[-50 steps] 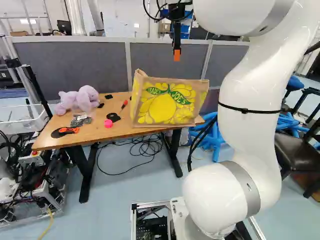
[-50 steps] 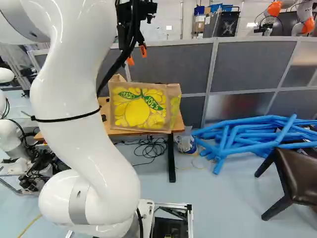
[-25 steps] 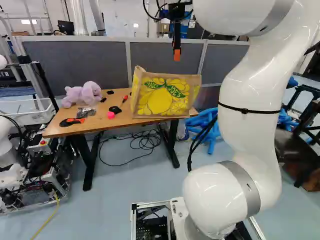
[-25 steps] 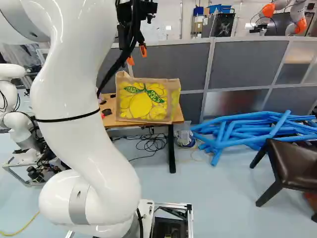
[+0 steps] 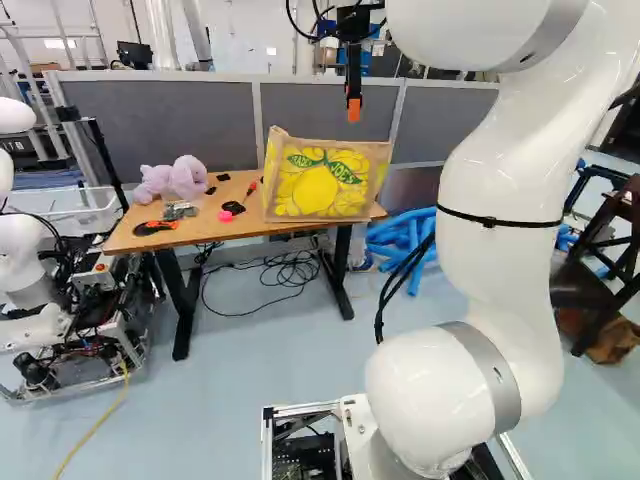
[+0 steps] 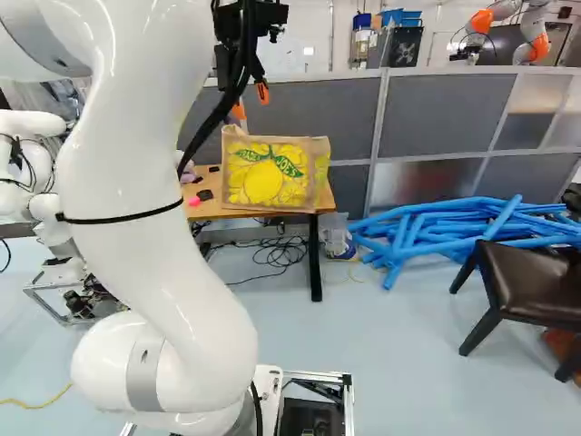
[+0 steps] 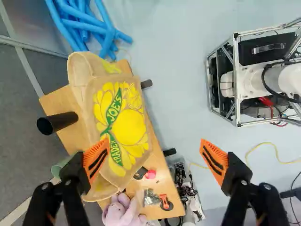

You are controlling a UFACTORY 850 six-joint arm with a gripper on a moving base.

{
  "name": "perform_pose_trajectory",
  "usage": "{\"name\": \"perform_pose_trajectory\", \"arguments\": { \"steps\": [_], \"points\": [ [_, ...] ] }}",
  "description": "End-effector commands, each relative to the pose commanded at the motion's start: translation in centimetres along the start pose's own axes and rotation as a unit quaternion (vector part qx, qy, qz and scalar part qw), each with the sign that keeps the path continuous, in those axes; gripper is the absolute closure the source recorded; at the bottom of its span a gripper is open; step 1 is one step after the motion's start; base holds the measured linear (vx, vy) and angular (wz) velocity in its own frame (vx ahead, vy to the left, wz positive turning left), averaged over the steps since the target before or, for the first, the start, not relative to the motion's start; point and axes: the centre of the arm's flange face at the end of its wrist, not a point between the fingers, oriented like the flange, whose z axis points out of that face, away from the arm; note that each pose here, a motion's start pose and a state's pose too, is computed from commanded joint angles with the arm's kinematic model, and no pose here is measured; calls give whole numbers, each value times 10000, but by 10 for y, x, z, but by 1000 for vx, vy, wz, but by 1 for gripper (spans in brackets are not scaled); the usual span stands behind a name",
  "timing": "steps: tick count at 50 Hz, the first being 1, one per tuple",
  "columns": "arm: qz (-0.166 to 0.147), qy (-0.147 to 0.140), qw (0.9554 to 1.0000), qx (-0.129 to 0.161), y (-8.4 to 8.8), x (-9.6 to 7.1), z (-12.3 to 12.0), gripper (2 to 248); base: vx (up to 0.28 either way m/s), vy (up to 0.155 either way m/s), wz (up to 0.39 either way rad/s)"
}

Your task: Pick up the bag on the ground and place it on the table

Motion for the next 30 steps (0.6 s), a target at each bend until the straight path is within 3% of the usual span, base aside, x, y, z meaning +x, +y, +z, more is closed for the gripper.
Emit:
{"name": "perform_pose_trajectory", "arguments": {
  "steps": [11,30],
  "points": [
    [0,0,10000,0,0,0,0,3,-82,-4,0],
    [0,0,10000,0,0,0,0,3,-4,0,0]
  ]
}}
